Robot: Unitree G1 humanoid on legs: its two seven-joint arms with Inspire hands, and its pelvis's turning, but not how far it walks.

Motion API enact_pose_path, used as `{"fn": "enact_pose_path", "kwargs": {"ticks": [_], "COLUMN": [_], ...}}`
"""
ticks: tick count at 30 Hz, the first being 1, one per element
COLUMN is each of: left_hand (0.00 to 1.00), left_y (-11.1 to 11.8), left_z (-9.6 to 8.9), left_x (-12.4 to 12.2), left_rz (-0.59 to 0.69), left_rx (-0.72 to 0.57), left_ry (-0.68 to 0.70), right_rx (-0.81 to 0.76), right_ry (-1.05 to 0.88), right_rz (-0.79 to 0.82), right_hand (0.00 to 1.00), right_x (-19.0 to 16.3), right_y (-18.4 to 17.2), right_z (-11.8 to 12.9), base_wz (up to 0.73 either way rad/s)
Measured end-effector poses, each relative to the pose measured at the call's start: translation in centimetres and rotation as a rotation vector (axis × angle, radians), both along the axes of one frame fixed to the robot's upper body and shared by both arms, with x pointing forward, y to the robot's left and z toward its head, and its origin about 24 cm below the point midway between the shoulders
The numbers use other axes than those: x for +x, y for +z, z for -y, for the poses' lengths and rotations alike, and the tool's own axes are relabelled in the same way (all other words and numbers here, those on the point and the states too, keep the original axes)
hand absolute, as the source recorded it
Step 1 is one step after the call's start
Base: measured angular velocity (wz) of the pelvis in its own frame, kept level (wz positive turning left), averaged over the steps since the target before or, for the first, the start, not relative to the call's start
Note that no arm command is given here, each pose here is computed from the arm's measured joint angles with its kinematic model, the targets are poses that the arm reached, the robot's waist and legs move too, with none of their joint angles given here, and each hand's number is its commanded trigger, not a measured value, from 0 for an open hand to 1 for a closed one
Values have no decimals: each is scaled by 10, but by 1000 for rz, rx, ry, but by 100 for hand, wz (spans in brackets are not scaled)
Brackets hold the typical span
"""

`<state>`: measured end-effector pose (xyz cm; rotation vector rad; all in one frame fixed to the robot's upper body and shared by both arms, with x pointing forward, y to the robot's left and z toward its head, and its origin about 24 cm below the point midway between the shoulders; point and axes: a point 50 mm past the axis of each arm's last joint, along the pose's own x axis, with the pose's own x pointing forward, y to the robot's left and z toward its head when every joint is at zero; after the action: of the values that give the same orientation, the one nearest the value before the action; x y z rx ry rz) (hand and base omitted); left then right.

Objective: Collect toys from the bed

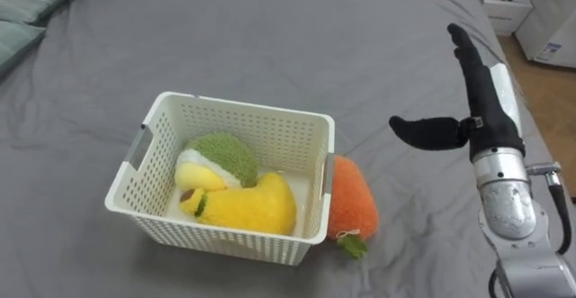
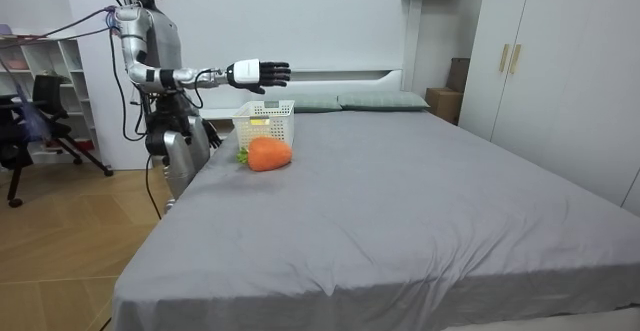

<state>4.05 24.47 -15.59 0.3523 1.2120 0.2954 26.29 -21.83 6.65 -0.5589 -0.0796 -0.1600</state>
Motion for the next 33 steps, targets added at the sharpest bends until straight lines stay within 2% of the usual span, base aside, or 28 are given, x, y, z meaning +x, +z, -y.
{"fn": "enact_pose_path", "kwargs": {"ticks": [3, 11, 16, 26, 33], "left_hand": [0, 0, 0, 0, 0], "left_y": [0, 0, -1, 1, 0], "left_z": [2, 2, 6, 8, 8], "left_x": [2, 7, 19, 31, 33], "left_rz": [5, 11, 27, 50, 46], "left_rx": [-9, -6, -29, -34, -37], "left_ry": [-1, -29, -25, -50, -71], "right_rx": [31, 47, 48, 31, -3], "right_ry": [-16, -37, -46, 14, 82], "right_rz": [-20, -209, -360, -392, -520], "right_hand": [0, 0, 0, 0, 0], "right_x": [0, -5, -14, -14, -23], "right_y": [-8, -51, -86, -94, -116], "right_z": [0, 3, 2, -11, -17], "base_wz": [3, 0, 0, 3, 2]}}
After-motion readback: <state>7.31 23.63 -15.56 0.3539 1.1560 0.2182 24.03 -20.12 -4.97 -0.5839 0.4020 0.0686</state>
